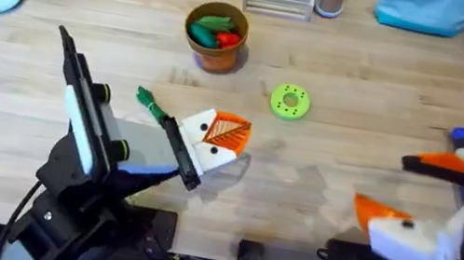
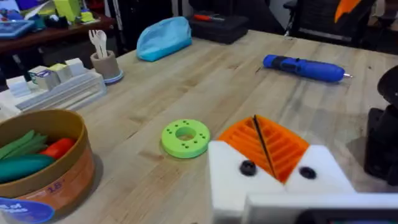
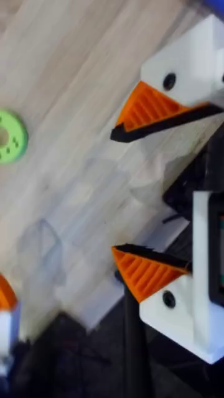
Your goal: Pick up the gripper from the table and insert it into the empty holder that is missing its gripper. Then pick up a screw, insert it into the mounting hole, and use the screwdriver to tighten it. Finally, clean up the table by picking up the vegetable and placing it into the bucket.
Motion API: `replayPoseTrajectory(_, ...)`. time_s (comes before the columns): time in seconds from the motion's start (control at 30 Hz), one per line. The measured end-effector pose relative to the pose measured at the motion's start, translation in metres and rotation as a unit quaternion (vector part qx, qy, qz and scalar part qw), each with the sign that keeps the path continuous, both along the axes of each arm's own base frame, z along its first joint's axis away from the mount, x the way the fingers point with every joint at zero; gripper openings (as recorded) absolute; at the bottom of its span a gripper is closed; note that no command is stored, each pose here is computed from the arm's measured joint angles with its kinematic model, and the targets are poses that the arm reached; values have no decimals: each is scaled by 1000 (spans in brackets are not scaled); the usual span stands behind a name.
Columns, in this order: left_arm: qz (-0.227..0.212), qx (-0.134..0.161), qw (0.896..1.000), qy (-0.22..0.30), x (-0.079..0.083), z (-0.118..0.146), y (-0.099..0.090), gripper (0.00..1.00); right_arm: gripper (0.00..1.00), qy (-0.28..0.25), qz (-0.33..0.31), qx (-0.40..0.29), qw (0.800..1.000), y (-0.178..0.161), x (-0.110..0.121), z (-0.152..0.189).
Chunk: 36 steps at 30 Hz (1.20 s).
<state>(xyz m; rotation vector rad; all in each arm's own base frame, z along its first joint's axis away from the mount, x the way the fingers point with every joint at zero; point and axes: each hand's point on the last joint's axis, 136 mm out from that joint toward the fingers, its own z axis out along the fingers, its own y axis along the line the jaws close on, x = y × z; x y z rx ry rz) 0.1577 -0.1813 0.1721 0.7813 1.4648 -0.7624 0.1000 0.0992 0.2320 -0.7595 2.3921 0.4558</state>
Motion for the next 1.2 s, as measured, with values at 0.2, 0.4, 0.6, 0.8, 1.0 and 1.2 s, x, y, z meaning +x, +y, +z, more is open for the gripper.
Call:
replayPoseTrajectory(0.2, 0, 0, 1000, 0, 0, 0, 0, 5, 992, 30, -97, -59, 993, -20, 30, -15)
replayPoseTrajectory(0.4, 0, 0, 1000, 0, 0, 0, 0, 5, 992, 113, -218, -133, 960, -56, 67, -45)
replayPoseTrajectory(0.6, 0, 0, 1000, 0, 0, 0, 0, 5, 992, 183, -344, -191, 901, -115, 83, -69)
replayPoseTrajectory(0.8, 0, 1, 1000, 2, 0, -1, 0, 5, 992, 209, -429, -254, 841, -171, 79, -76)
replayPoseTrajectory(1.0, 0, 1, 1000, 2, 0, -1, 0, 5, 992, 158, -489, -332, 791, -222, 90, -63)
replayPoseTrajectory(1.2, 0, 1, 1000, 2, 0, -1, 0, 5, 992, 109, -475, -284, 826, -230, 125, -62)
